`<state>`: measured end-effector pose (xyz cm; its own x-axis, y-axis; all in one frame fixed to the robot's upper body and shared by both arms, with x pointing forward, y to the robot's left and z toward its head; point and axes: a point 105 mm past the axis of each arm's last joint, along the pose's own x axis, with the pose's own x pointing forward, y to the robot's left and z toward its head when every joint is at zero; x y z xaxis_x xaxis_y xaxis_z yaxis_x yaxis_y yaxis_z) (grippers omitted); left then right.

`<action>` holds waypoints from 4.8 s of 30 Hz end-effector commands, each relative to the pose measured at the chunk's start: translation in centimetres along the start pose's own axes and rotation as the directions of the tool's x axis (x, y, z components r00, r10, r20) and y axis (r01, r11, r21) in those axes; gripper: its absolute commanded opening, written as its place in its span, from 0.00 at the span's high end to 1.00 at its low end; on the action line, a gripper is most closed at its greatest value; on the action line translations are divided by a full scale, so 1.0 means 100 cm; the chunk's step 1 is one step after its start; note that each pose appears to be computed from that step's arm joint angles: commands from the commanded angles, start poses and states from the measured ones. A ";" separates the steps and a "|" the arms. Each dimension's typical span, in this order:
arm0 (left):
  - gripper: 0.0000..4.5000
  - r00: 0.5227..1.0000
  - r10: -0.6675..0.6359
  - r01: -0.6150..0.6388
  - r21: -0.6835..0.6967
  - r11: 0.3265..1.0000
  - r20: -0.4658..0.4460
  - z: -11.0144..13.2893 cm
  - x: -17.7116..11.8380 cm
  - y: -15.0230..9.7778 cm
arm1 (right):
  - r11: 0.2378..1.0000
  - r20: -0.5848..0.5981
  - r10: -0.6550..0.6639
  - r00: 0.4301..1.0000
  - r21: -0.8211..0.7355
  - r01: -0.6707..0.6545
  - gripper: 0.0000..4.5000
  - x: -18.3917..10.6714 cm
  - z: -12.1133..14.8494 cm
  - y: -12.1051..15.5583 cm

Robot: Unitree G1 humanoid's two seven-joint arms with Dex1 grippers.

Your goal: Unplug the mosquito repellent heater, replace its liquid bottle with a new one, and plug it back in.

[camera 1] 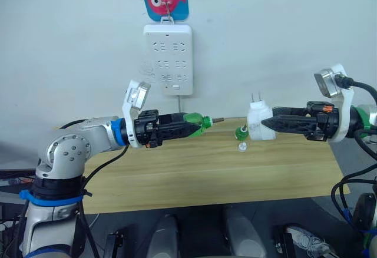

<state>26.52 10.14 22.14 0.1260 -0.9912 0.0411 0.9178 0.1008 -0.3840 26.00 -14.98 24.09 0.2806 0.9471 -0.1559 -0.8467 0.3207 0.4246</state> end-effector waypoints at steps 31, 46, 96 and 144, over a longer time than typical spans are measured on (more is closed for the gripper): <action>0.50 0.992 -0.128 0.128 0.009 0.992 0.012 0.004 0.012 -0.022 | 0.982 0.110 0.133 0.985 0.122 -0.146 0.36 0.032 0.010 0.035; 0.50 0.990 -0.138 0.138 0.010 0.990 -0.009 0.000 0.015 -0.020 | 0.969 0.066 0.199 0.978 0.137 -0.206 0.36 0.035 -0.002 0.048; 0.50 0.987 -0.159 0.159 -0.008 0.987 0.011 0.003 0.013 -0.024 | 0.975 0.060 0.126 0.990 0.179 -0.134 0.36 0.026 -0.001 0.030; 0.50 0.973 -0.232 0.231 0.054 0.972 0.011 -0.017 0.050 -0.018 | 0.967 -0.095 0.171 0.981 0.207 -0.148 0.00 0.033 -0.009 0.037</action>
<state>24.98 4.67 20.64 -0.0819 -0.9903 0.1119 0.9281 -0.1167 -0.3535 23.83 -10.63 23.32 0.1050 0.9767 -0.1872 -0.7483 0.2015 0.6319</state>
